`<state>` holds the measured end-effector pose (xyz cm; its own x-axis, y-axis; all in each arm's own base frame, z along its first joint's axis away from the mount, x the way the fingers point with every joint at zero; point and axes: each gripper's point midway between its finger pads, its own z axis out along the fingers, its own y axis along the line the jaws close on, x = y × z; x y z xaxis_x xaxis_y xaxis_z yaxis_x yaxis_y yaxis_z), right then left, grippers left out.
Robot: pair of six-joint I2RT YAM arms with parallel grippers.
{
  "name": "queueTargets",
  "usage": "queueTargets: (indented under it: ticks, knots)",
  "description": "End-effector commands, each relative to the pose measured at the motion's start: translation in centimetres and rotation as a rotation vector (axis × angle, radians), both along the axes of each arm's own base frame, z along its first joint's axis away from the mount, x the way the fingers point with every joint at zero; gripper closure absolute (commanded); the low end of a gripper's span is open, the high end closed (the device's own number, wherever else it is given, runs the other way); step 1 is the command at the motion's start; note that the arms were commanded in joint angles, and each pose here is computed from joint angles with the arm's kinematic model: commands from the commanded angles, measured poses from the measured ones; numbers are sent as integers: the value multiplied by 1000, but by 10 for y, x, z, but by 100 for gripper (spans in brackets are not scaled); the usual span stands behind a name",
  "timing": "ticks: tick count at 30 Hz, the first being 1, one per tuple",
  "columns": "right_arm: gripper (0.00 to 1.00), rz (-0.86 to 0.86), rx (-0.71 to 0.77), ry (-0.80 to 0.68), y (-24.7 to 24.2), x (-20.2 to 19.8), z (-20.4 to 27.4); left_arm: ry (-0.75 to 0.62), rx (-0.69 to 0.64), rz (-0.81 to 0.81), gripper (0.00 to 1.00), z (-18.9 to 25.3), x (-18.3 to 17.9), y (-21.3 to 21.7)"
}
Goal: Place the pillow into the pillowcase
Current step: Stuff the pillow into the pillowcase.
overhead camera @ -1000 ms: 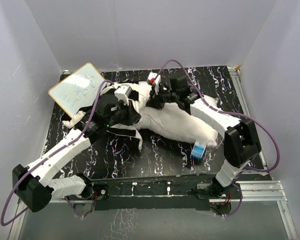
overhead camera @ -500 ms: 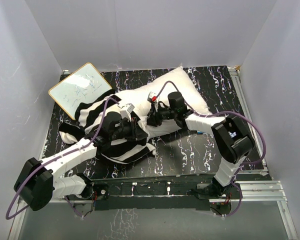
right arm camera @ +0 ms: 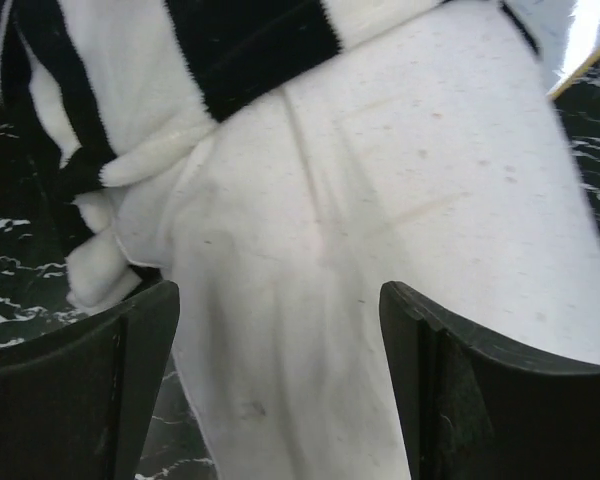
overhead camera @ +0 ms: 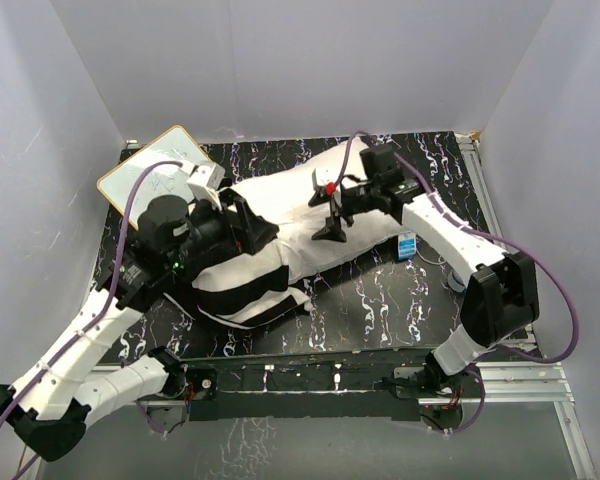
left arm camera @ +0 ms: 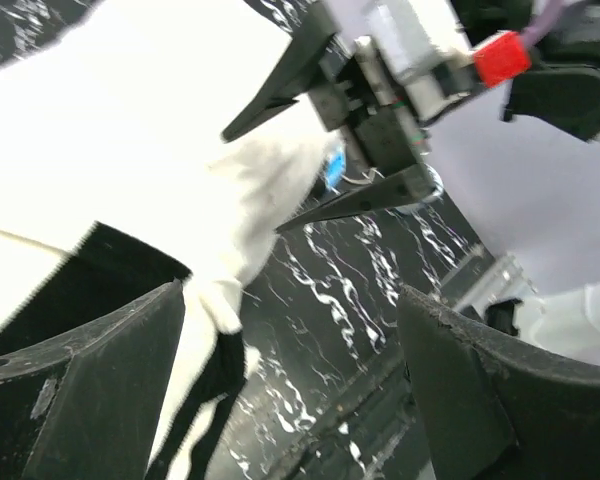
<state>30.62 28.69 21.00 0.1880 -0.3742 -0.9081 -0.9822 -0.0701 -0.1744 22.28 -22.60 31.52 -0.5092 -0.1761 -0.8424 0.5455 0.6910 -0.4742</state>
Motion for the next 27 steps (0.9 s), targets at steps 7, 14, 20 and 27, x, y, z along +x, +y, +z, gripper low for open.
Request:
queueTargets:
  ticks: [7,14,20,27]
  knots:
    - [5,-214,13,-66,16,98,35,181,144,298,14,-33,101,47]
    - [44,-151,-134,28,31,79,-33,345,112,436,14,-69,138,72]
    - [91,-151,-90,13,20,32,-40,392,97,413,22,-93,156,61]
    - [92,-132,-72,91,17,-6,-61,452,52,305,76,-103,154,39]
